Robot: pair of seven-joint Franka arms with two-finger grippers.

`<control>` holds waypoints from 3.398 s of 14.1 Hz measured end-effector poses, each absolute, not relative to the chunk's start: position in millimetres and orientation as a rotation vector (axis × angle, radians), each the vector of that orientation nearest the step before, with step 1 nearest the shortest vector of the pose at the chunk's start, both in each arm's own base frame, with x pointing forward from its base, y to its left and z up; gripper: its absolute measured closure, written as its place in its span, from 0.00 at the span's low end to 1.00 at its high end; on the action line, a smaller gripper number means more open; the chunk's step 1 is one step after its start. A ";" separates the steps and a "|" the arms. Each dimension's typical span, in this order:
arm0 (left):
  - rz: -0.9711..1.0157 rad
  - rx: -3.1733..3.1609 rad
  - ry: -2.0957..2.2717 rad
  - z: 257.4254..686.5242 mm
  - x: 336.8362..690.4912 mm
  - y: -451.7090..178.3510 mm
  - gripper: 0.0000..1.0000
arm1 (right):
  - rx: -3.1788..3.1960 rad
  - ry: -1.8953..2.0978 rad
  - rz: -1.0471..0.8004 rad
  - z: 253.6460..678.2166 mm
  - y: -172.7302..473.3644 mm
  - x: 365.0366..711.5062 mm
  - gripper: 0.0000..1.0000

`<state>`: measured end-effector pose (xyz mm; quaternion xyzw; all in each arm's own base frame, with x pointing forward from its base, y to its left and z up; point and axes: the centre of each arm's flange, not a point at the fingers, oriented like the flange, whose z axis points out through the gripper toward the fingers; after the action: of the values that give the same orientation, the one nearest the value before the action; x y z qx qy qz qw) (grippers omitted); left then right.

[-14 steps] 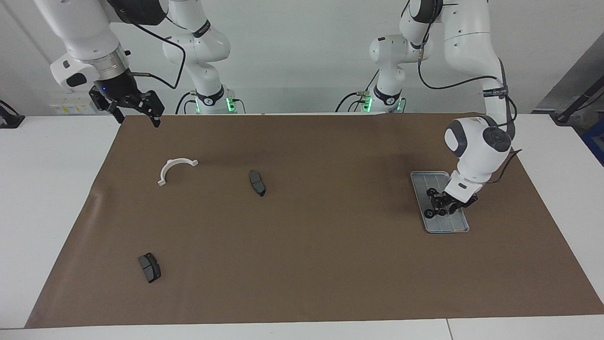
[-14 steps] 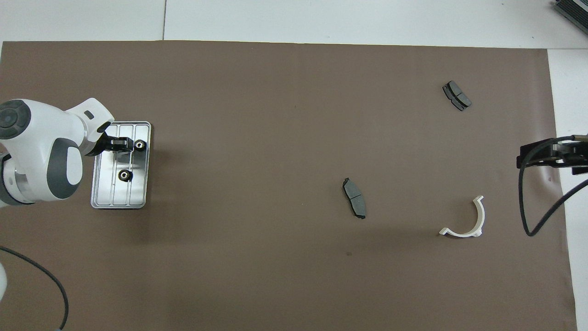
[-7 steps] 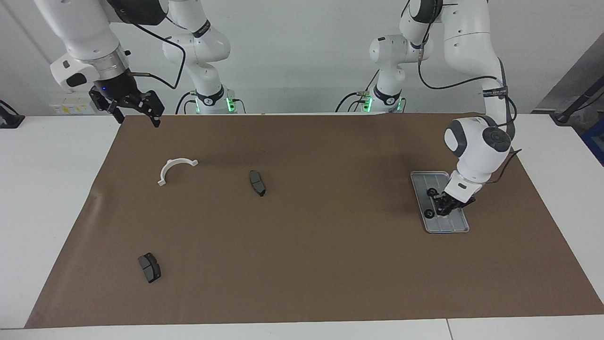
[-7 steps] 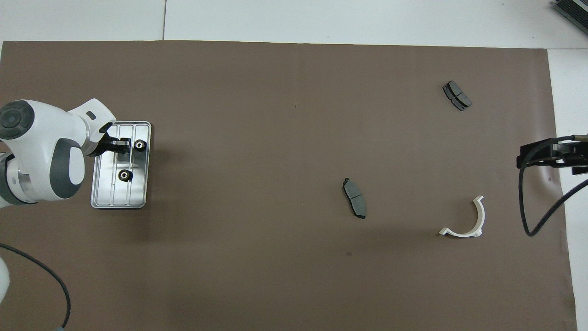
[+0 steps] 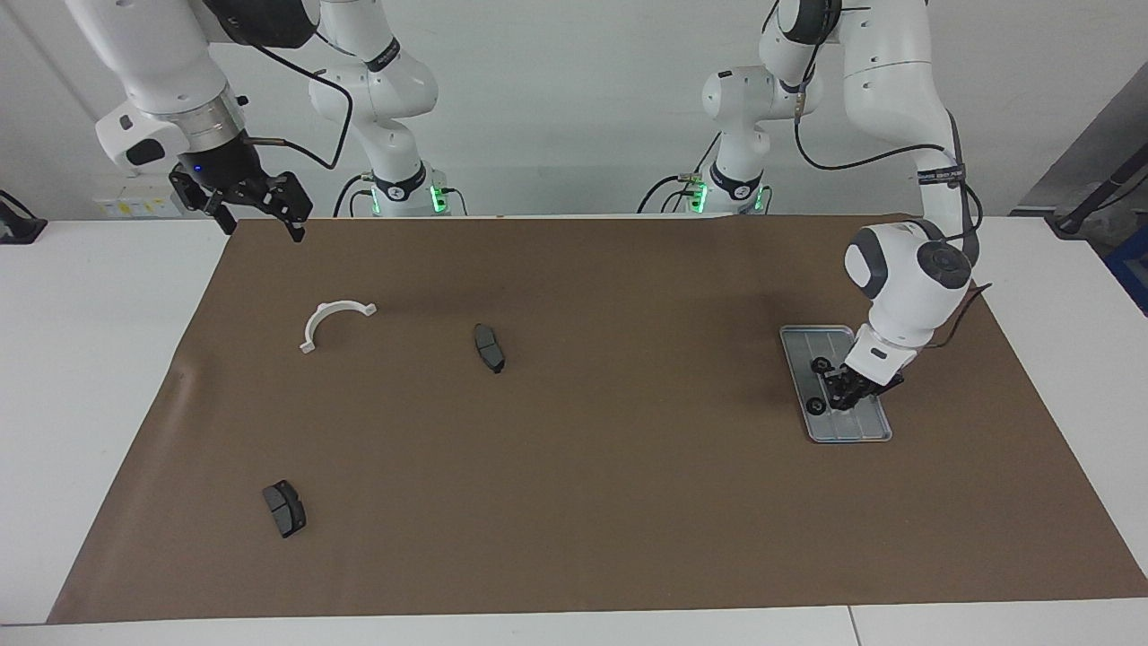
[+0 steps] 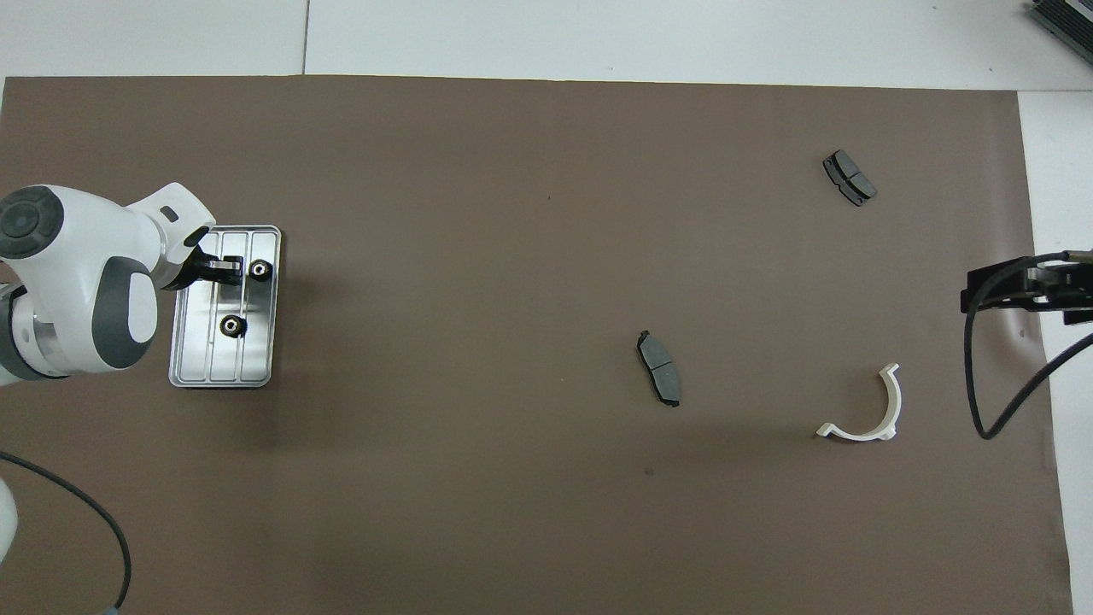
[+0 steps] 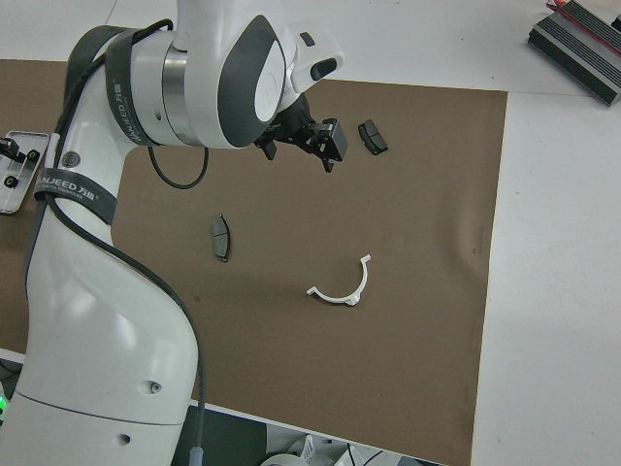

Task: Place bearing gear from tray to pile
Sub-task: 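Grasp the black gear with the left gripper and lift it, then carry the gear with the left gripper and set it mid-table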

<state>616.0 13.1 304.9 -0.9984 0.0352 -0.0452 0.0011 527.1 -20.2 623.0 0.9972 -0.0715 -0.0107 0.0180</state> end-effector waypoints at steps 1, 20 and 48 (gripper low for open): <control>-0.146 -3.134 0.111 309.8 619.1 13.1 0.76 | 3.097 -0.222 -0.033 623.0 -20.2 527.1 0.00; -0.150 -3.208 0.129 346.3 540.5 -363.9 0.76 | 3.097 -0.222 -0.033 623.0 -20.2 527.1 0.00; -0.092 -3.094 -0.611 318.0 626.8 -23.1 0.31 | 3.156 -0.200 0.148 515.4 161.8 566.8 0.00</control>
<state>626.8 -23.1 318.0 -0.9806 -0.1936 -0.0292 -0.0069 566.8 161.8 515.4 0.9968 -0.0633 0.0469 -0.0121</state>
